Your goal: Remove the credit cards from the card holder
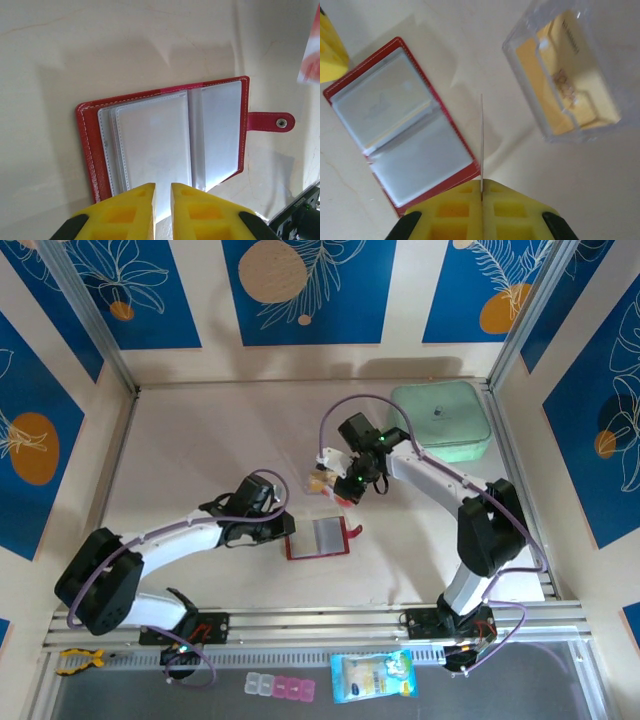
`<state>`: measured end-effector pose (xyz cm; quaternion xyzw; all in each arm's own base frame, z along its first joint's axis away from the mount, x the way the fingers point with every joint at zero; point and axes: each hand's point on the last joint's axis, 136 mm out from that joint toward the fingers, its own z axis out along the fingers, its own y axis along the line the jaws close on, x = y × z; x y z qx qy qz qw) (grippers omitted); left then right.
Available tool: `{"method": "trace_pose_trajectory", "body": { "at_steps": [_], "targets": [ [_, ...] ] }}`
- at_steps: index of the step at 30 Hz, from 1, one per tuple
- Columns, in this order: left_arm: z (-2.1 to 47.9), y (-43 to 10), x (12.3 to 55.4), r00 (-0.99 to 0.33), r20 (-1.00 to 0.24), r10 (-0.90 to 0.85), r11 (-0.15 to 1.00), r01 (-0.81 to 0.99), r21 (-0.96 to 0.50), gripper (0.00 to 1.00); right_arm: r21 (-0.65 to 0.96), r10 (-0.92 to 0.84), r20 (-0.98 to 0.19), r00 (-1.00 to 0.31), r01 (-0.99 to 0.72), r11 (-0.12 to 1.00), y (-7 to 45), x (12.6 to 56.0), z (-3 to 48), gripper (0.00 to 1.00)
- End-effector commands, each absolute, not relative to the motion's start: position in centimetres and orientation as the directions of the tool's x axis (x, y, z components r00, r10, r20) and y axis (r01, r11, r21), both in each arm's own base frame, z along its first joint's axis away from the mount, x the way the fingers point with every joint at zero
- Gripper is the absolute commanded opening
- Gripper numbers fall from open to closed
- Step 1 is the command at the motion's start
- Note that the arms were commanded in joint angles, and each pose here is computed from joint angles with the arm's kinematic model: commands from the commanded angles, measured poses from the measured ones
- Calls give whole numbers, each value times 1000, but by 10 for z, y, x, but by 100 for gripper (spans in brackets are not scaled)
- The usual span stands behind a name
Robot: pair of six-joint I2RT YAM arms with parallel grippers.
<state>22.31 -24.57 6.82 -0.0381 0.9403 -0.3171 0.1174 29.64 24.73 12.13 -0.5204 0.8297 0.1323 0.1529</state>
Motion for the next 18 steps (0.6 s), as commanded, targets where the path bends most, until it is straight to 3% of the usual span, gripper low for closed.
{"method": "trace_pose_trajectory", "body": {
  "at_steps": [1, 18],
  "targets": [
    [65, -235, 216, -969, -198, -150, 816, -8, -578, 16, 13, -894, -355, -275, -957, 289, 245, 304, 124, 2],
    [68, -222, 217, -959, -212, -188, 826, -37, -562, 17, -33, -916, -379, -133, -987, 157, 267, 377, 144, 0]
  ]
}}
